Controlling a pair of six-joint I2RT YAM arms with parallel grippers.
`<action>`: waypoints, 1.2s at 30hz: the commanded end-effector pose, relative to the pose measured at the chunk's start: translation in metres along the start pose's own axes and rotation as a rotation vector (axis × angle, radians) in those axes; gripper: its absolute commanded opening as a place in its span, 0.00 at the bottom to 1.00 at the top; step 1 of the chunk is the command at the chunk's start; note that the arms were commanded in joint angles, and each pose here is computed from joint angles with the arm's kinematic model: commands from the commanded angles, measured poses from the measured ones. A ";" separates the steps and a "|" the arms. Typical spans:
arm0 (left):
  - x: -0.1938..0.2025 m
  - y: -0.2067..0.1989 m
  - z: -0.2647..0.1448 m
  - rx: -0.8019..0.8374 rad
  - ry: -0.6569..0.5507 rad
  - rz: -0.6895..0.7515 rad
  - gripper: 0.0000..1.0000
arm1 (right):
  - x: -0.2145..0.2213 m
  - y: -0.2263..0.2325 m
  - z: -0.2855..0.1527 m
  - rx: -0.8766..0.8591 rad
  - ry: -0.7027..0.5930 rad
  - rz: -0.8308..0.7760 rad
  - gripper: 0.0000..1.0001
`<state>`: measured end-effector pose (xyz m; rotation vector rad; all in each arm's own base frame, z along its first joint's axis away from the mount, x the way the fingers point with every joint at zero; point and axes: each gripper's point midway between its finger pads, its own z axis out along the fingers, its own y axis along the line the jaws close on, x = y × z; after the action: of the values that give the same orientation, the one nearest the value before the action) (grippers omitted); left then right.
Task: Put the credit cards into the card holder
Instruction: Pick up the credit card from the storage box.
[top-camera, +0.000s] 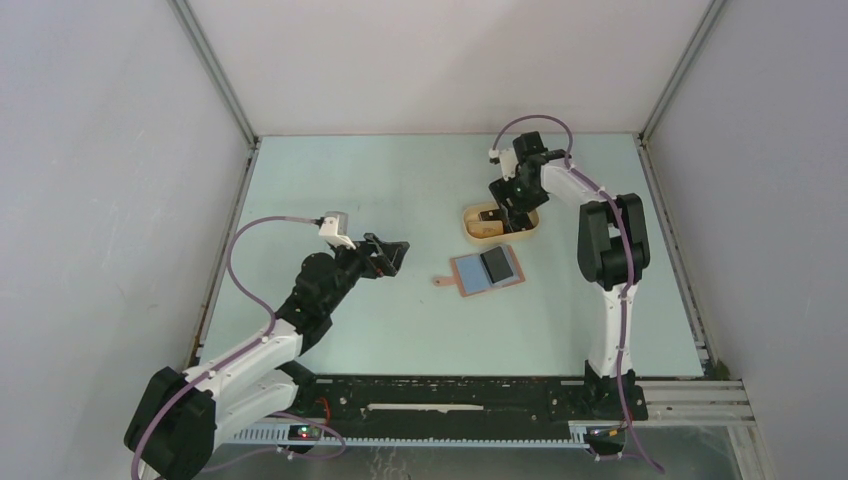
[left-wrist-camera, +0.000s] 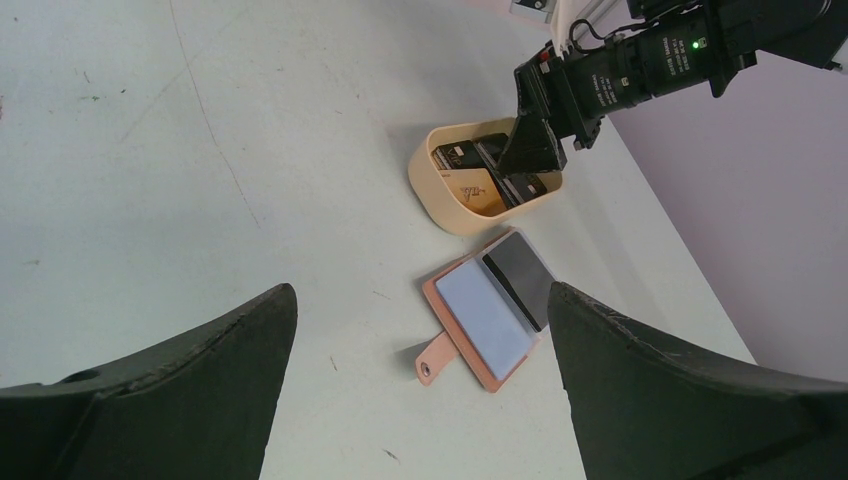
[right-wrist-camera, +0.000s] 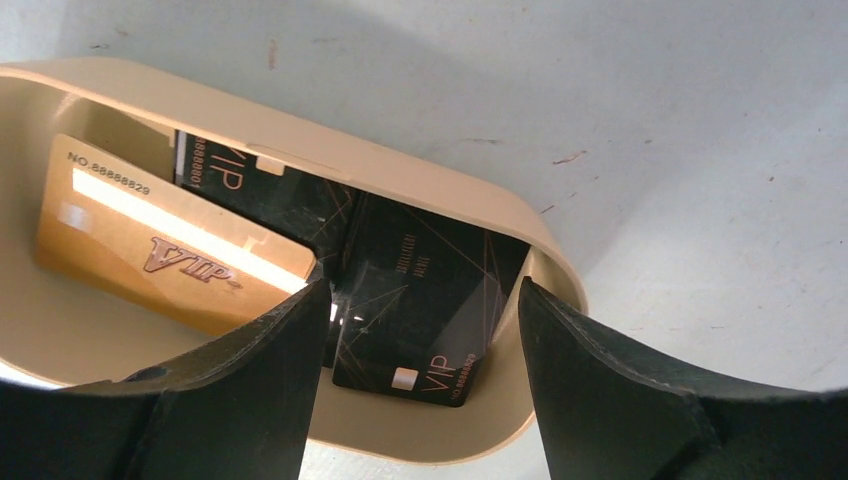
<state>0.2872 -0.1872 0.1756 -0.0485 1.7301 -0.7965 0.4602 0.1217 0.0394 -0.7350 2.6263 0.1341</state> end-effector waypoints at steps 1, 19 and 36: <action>0.004 0.003 -0.002 0.006 -0.007 -0.011 1.00 | -0.003 -0.010 -0.009 0.034 -0.022 0.023 0.78; 0.004 0.003 -0.002 0.006 -0.007 -0.012 1.00 | 0.013 0.005 0.013 -0.061 0.048 0.048 0.74; 0.000 -0.003 -0.003 0.031 -0.015 -0.006 1.00 | -0.013 0.008 -0.014 -0.122 -0.128 0.039 0.49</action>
<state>0.2873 -0.1871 0.1756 -0.0489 1.7302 -0.7969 0.4571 0.1222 0.0319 -0.6986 2.6265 0.2616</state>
